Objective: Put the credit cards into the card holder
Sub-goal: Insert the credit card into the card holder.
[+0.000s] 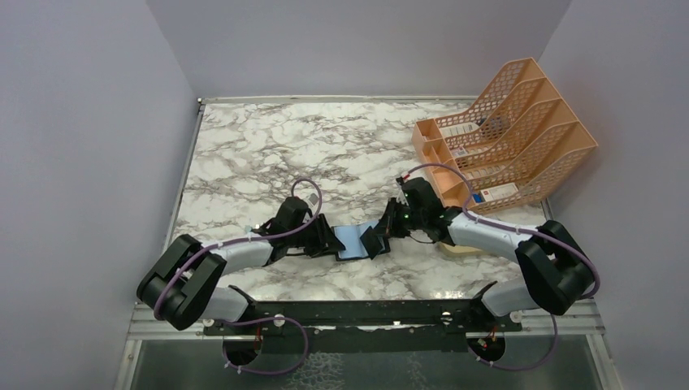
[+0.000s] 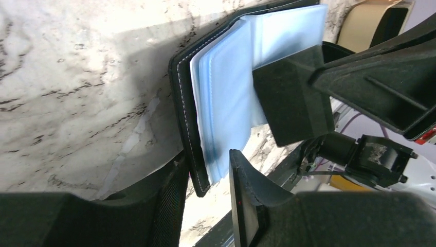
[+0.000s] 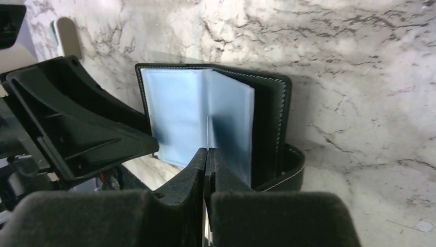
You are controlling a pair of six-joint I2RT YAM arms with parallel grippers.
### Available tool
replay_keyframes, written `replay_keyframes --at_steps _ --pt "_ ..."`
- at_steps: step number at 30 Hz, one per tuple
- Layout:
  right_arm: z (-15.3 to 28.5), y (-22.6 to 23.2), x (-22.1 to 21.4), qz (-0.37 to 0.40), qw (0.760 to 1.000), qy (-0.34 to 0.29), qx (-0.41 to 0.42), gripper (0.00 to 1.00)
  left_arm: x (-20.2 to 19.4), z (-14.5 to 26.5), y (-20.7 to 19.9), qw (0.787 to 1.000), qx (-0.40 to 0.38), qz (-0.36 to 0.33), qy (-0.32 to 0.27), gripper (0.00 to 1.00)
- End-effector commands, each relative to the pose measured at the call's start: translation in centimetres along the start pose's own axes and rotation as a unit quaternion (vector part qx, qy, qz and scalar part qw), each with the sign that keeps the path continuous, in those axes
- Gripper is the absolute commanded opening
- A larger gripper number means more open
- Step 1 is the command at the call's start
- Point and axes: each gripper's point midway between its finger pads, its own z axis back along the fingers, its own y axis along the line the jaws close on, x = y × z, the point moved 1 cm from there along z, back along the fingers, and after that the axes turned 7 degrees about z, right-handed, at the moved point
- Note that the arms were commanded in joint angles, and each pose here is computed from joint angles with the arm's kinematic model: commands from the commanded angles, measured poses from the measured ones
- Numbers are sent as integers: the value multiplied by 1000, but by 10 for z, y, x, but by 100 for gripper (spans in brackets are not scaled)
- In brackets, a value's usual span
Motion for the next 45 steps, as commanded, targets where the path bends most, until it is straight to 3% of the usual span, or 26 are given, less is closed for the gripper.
replay_keyframes --at_steps 1,6,12,27,39,45 --pt "-5 -8 19 24 998 -40 -33 1 0 4 9 999 19 -24 -9 37" --pt "-3 -20 16 26 997 -42 -61 1 3 9 11 998 30 -41 -21 38" --pt "-6 -20 7 33 998 -25 -49 1 5 10 10 998 27 -58 -26 28" --pt "-7 -13 6 39 998 -37 -16 1 5 1 -4 998 -16 -61 -14 29" --pt "-4 -12 6 47 998 -46 -8 1 6 -5 1 998 -7 -62 -8 1" --pt "7 9 19 58 995 -78 36 1 6 -7 17 997 37 -70 1 0"
